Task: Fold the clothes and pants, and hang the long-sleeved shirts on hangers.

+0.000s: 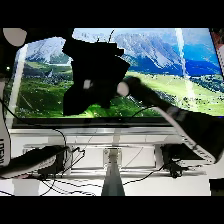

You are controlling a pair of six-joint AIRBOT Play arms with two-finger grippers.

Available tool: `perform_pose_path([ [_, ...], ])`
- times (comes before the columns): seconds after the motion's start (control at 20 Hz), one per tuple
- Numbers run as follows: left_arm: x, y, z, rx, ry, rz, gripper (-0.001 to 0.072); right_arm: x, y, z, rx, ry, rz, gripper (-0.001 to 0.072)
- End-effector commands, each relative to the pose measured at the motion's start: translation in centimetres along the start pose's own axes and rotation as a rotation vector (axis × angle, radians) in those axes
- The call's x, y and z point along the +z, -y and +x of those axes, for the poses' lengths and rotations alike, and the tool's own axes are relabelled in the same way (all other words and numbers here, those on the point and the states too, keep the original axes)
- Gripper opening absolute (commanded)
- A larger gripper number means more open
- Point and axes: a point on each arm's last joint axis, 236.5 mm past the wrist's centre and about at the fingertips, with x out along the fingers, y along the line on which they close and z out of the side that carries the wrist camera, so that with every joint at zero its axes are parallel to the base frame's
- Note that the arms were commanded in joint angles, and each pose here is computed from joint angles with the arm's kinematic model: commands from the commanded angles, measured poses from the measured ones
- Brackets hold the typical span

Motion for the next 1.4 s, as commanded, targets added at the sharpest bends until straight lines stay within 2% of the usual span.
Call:
perform_pose_path([
  [0.0, 0.0, 0.0, 0.0, 0.0, 0.001, 0.0, 0.0537, 4.7, 0.0, 4.8, -0.161, 0.131, -0.183, 0.0625],
  [0.2, 0.0, 0.0, 0.0, 0.0, 0.001, 0.0, 0.0537, 4.8, -1.1, 7.6, -0.063, 0.082, -0.17, 0.0622],
  [0.25, 0.0, 0.0, 0.0, 0.0, 0.001, 0.001, 0.0537, 5.3, -0.9, 7.6, -0.052, 0.089, -0.153, 0.06],
  [0.3, 0.0, 0.0, 0.0, 0.0, 0.001, 0.0, 0.0537, 5.7, -1.2, 7.4, -0.032, 0.092, -0.138, 0.0549],
  [0.5, 0.0, 0.0, 0.0, 0.0, 0.001, 0.001, 0.0537, 3.3, -3.9, 7.9, 0.089, 0.0, -0.147, 0.0549],
  [0.8, 0.0, 0.0, 0.0, 0.0, 0.001, 0.0, 0.0537, 1.2, -3.1, 10.2, 0.052, -0.048, -0.203, 0.0545],
  [0.85, 0.0, 0.0, 0.0, 0.0, 0.001, 0.0, 0.0536, 1.5, -2.5, 10.2, 0.028, -0.034, -0.203, 0.0458],
  [0.9, 0.0, 0.0, 0.0, 0.0, 0.001, 0.0, 0.0536, 1.8, -2.0, 10.3, 0.006, -0.021, -0.208, 0.0321],
  [0.95, 0.0, 0.0, 0.0, 0.0, 0.001, 0.0, 0.0537, 2.3, -1.4, 10.3, -0.021, -0.006, -0.216, 0.0281],
  [1.1, 0.0, 0.0, 0.0, 0.0, 0.001, 0.0, 0.0536, 3.2, -0.3, 10.3, -0.072, 0.031, -0.22, 0.0272],
  [1.15, 0.0, 0.0, 0.0, 0.0, 0.001, 0.0, 0.0537, 3.3, -0.3, 10.3, -0.075, 0.032, -0.224, 0.0189],
  [1.2, 0.0, 0.0, 0.0, 0.0, 0.001, 0.0, 0.0537, 3.2, -0.2, 10.3, -0.078, 0.029, -0.23, 0.0038],
  [1.35, 0.0, 0.0, 0.0, 0.0, 0.001, 0.0, 0.0536, 3.9, 0.6, 10.0, -0.114, 0.052, -0.208, 0.0024],
])
